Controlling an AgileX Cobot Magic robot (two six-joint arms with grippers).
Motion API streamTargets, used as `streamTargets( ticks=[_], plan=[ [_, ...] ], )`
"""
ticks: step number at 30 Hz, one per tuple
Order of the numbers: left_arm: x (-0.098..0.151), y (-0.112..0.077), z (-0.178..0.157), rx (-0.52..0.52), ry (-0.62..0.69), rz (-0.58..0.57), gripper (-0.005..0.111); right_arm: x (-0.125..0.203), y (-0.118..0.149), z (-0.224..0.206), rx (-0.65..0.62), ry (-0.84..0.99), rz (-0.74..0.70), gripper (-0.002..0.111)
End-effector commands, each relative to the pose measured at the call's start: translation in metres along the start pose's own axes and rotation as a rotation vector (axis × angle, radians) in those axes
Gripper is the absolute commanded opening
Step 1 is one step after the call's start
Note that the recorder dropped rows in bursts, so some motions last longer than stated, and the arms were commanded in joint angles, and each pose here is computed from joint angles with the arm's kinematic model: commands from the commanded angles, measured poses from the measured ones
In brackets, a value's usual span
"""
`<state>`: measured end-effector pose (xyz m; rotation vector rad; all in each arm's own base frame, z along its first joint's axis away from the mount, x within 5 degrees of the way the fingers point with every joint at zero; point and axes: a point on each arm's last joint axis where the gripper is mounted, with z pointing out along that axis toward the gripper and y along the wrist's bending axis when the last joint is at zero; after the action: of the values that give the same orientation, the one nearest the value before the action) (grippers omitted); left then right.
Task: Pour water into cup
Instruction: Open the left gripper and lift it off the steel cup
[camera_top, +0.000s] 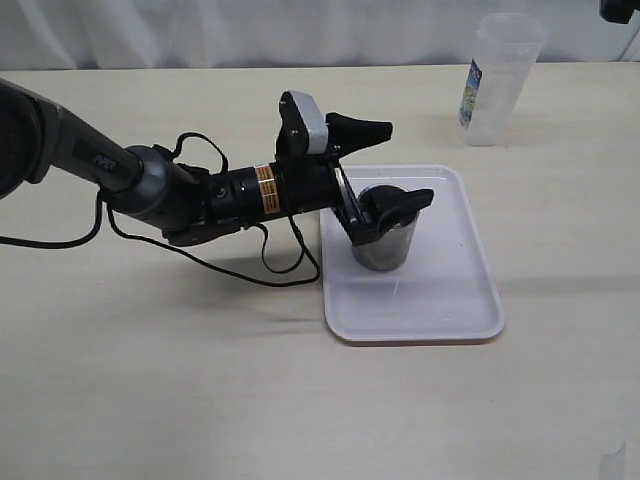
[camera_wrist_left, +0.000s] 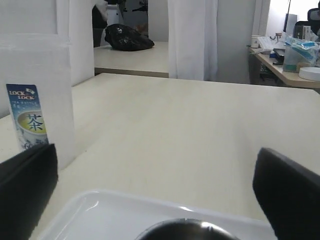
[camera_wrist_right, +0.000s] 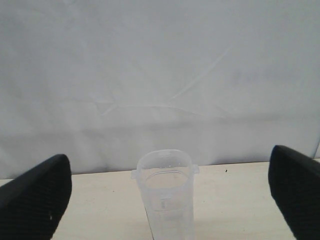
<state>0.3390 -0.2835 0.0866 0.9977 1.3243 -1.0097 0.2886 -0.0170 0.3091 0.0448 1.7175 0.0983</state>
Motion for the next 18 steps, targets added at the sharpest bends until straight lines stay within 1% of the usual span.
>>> streamTargets(
  ticks=[1,9,12,14,18],
  plan=[
    [-0.0071,0.0050,-0.0014,-0.013,-0.029,0.005,0.100,0.0022,0.0002,-0.0002,-0.002,0.008,-0.005,0.110],
    [-0.0072,0.0054,-0.0015,-0.016,-0.030,0.001,0.100,0.0022,0.0002,-0.0002,-0.002,0.008,-0.005,0.110],
    [-0.0079,0.0073,-0.0016,-0.036,-0.038,-0.007,0.098,0.0022,0.0002,-0.0002,-0.002,0.008,-0.005,0.110],
    [-0.0077,0.0076,-0.0019,-0.043,-0.040,-0.011,0.091,0.0022,0.0002,-0.0002,-0.002,0.008,-0.005,0.110],
    [-0.0168,0.0058,-0.0019,-0.012,-0.044,0.018,0.060,0.0022,0.0002,-0.0002,-0.002,0.008,-0.005,0.110]
  ],
)
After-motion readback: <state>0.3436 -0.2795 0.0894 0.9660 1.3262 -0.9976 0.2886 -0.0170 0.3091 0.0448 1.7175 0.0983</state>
